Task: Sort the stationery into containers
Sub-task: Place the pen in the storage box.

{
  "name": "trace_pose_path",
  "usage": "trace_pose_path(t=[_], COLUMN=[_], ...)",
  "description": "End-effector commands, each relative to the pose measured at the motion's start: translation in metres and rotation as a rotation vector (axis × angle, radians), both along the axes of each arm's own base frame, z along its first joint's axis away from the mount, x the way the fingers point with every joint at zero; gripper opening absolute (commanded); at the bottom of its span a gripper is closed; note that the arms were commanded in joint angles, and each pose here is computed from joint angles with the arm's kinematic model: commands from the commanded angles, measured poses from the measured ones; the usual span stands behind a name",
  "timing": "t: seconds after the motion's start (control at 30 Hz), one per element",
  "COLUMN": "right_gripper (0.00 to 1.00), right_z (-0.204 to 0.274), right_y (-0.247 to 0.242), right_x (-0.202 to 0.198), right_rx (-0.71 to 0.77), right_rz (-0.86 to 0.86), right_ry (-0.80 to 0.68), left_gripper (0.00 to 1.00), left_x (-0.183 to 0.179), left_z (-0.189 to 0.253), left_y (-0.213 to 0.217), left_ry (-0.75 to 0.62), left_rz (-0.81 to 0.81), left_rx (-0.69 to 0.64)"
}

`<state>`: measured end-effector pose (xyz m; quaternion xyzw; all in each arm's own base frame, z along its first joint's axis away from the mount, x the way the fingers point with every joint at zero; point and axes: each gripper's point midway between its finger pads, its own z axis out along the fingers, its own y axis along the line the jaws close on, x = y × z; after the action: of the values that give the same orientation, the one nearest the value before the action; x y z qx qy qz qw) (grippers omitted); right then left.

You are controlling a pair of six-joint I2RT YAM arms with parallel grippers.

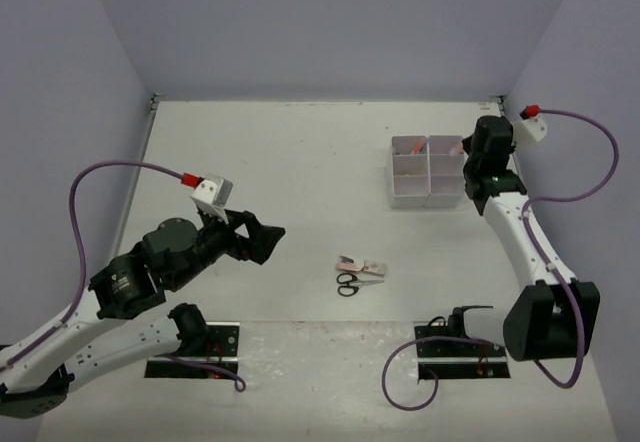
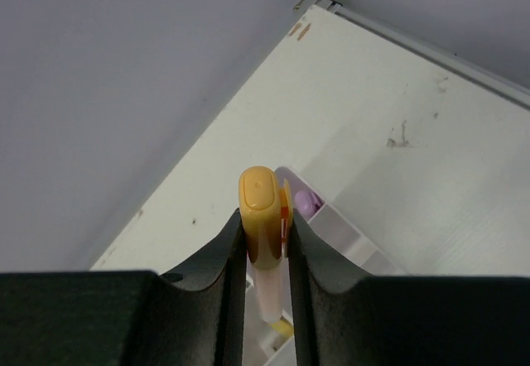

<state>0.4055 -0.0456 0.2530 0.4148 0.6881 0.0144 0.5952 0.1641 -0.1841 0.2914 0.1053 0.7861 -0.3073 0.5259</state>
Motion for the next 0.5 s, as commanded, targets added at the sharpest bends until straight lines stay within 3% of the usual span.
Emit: trace_pose_path(t=[0.0, 0.17, 0.47], right_gripper=[0.0, 0.0, 0.0], right_z=[-0.002, -0.007, -0.021], right_y=[-0.029, -0.02, -0.006], right_x=[0.029, 0.05, 0.069], right_rx=[-0.043, -0.033, -0.006], right_rz=[-0.115, -0.035, 0.039], right_ry=[-0.02, -0.063, -0.059], left_gripper=[1.0, 1.0, 1.0], left_x=[0.002, -0.003, -0.001], left_z=[-0.031, -0.03, -0.04], left_y=[0.027, 0.033, 0.027], left_ry=[-0.036, -0.095, -0.079], left_rz=[0.057, 0.058, 0.041], left_rx=[0.102, 0.021, 0.056])
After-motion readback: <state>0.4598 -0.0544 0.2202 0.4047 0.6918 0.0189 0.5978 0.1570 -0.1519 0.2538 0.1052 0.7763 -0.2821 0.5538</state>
